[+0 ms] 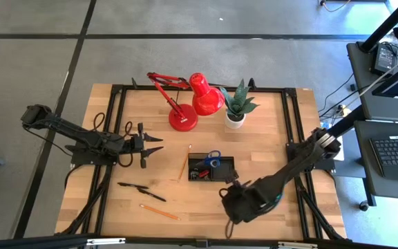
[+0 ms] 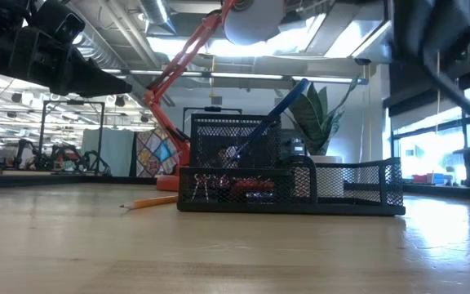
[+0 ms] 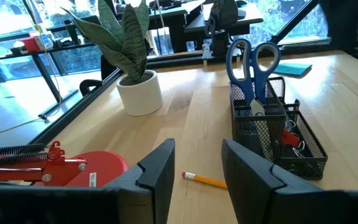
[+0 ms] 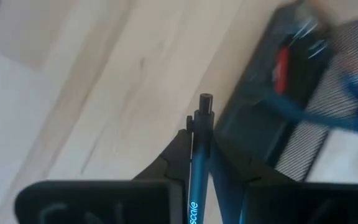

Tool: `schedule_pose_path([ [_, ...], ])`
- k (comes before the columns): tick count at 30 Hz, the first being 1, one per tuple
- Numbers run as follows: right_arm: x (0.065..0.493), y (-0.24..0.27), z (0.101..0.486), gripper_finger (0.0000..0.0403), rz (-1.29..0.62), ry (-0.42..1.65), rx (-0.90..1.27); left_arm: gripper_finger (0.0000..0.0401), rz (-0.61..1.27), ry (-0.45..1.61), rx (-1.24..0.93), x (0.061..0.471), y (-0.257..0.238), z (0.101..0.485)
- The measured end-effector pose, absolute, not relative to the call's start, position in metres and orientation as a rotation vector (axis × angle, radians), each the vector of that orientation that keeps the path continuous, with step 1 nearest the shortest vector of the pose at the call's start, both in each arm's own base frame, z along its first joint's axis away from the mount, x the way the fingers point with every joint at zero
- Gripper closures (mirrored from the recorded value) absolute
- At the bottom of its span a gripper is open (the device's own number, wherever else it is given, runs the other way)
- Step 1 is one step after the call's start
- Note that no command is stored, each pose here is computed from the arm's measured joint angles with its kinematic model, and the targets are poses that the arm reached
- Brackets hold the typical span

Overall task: Pick and place office supplies into organizer
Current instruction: Put the right black pen into the black desk organizer

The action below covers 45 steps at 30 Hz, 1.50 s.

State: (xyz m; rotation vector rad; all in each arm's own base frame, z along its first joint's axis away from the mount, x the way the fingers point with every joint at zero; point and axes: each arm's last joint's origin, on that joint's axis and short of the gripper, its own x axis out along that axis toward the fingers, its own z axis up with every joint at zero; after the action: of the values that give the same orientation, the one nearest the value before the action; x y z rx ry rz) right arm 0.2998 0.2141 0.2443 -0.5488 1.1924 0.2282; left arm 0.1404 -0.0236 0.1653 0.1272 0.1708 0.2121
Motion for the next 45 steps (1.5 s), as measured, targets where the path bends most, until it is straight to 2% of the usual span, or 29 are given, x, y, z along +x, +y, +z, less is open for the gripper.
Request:
schedule_pose_path([
  [9,0.282,0.200,0.321,0.0354,0.159,0.691,-0.504,0.0274,0.212,0.171,0.128,0.140,-0.024,0.165],
  [12,0.280,0.198,0.335,0.0354,0.178,0.499,-0.506,0.0274,0.212,0.171,0.128,0.140,-0.024,0.165],
  [16,0.276,0.193,0.330,0.0354,0.165,0.297,-0.531,0.0274,0.212,0.172,0.128,0.140,-0.024,0.165],
  [25,0.272,0.161,0.283,0.0357,-0.029,-0.098,-0.496,0.0274,0.211,0.175,0.128,0.140,-0.024,0.165],
  [34,0.260,0.119,0.241,0.0356,-0.077,-0.205,-0.345,0.0274,0.211,0.178,0.130,0.140,-0.024,0.165],
  [39,0.266,0.106,0.233,0.0355,-0.069,-0.182,-0.281,0.0274,0.212,0.178,0.131,0.140,-0.024,0.165],
  [45,0.284,0.104,0.221,0.0355,-0.034,-0.148,-0.307,0.0274,0.214,0.178,0.131,0.140,-0.023,0.165],
])
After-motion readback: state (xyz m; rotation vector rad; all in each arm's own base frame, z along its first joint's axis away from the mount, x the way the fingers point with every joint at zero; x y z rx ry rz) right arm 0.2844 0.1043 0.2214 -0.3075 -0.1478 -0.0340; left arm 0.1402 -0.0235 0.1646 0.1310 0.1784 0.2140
